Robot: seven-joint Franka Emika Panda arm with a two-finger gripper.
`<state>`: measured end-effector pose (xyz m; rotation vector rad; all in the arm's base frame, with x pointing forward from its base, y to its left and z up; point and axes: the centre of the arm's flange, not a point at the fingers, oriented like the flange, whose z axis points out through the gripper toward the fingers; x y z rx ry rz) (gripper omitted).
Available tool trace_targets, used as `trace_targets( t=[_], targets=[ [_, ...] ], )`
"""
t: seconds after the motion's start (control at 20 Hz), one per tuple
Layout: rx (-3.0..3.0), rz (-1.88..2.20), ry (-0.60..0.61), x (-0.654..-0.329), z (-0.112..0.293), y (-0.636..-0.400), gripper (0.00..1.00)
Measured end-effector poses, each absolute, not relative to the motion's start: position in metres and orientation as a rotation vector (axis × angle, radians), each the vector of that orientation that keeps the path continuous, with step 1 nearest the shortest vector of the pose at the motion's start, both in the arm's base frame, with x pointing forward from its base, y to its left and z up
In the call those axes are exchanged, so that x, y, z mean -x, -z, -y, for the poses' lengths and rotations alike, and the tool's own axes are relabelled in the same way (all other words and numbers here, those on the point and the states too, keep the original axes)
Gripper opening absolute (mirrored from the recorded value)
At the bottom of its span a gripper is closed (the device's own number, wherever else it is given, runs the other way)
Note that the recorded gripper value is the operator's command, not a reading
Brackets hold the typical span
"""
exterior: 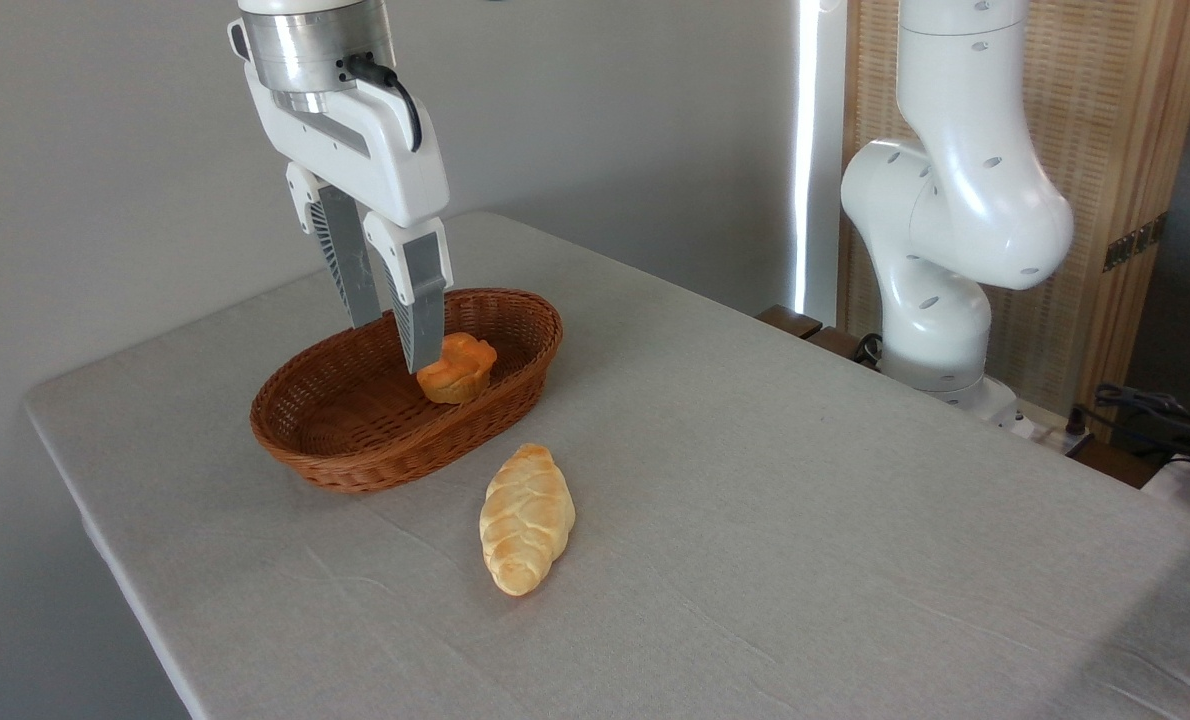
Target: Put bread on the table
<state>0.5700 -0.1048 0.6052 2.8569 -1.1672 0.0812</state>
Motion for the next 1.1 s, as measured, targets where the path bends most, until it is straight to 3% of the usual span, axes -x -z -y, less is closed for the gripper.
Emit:
trace_targets(
  t=[0.7, 0.85, 1.1],
  targets=[
    [-2.818, 1.225, -0.034, -0.573, 0.132, -0.587, 1.00],
    [-2.786, 1.276, -0.019, -0.567, 0.154, -0.583, 1.00],
    [-2.681, 1.390, 0.057, -0.546, 0.214, -0.553, 1.00]
  ],
)
